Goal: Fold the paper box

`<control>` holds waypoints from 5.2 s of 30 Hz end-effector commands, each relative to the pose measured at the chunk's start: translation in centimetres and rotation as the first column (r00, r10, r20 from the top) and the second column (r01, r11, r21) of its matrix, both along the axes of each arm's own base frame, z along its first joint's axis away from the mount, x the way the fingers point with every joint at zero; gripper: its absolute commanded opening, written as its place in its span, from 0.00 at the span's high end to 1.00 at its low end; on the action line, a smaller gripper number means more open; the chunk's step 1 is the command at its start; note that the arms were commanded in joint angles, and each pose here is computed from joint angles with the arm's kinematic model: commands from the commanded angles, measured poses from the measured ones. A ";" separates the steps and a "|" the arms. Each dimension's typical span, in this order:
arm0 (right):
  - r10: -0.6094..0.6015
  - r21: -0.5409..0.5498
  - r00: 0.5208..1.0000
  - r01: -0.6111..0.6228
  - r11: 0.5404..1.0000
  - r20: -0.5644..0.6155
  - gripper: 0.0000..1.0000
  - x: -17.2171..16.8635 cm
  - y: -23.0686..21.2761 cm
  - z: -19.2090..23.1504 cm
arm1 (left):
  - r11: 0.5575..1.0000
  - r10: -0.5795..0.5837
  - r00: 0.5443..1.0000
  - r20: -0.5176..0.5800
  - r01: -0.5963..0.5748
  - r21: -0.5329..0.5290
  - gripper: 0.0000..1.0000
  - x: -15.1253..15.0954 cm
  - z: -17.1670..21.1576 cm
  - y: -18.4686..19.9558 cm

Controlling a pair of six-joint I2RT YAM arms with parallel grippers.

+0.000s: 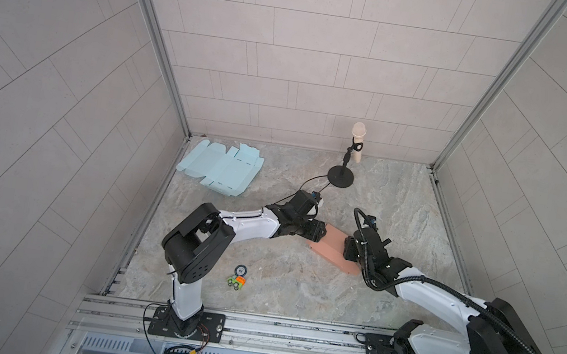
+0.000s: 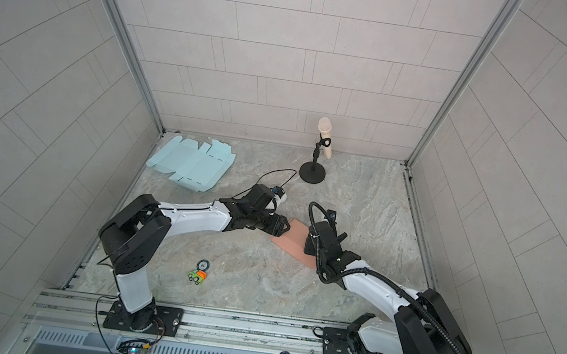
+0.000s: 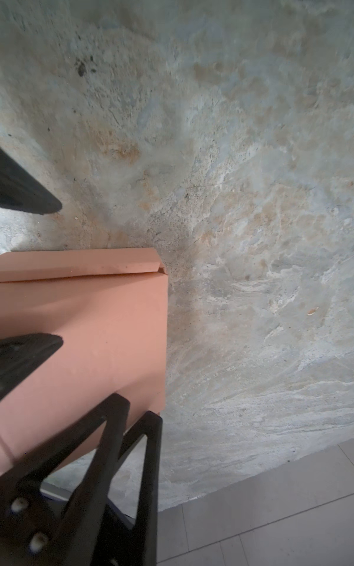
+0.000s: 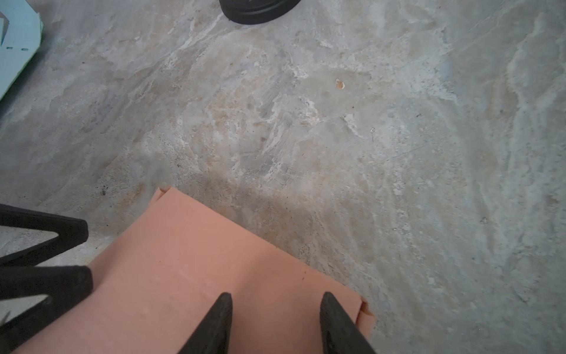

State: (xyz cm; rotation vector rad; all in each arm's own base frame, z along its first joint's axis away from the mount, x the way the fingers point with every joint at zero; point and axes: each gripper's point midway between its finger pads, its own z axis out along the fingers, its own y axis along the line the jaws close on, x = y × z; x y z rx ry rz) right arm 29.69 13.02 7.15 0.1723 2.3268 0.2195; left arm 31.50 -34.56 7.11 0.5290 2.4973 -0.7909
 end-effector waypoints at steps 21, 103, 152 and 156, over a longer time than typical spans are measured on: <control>-0.018 0.042 1.000 0.019 0.999 -0.025 0.34 -2.9 -2.4 1.6 | 0.997 -0.051 0.998 -0.027 0.053 0.061 0.45 -3.1 -3.2 0.3; 0.158 0.157 0.975 -0.133 0.979 -0.158 0.17 -7.6 3.0 -0.6 | 1.000 0.014 1.000 0.006 -0.014 0.024 0.32 -8.2 -0.8 4.0; 0.172 0.120 0.975 -0.155 0.981 -0.144 0.24 -6.4 5.0 -1.3 | 0.999 -0.013 0.998 -0.056 0.010 -0.045 0.42 -9.0 -2.6 1.4; 0.192 0.149 0.971 -0.171 0.974 -0.139 0.25 -6.4 5.7 -0.6 | 0.998 -0.013 0.999 -0.050 0.010 -0.055 0.43 -8.9 -2.1 1.3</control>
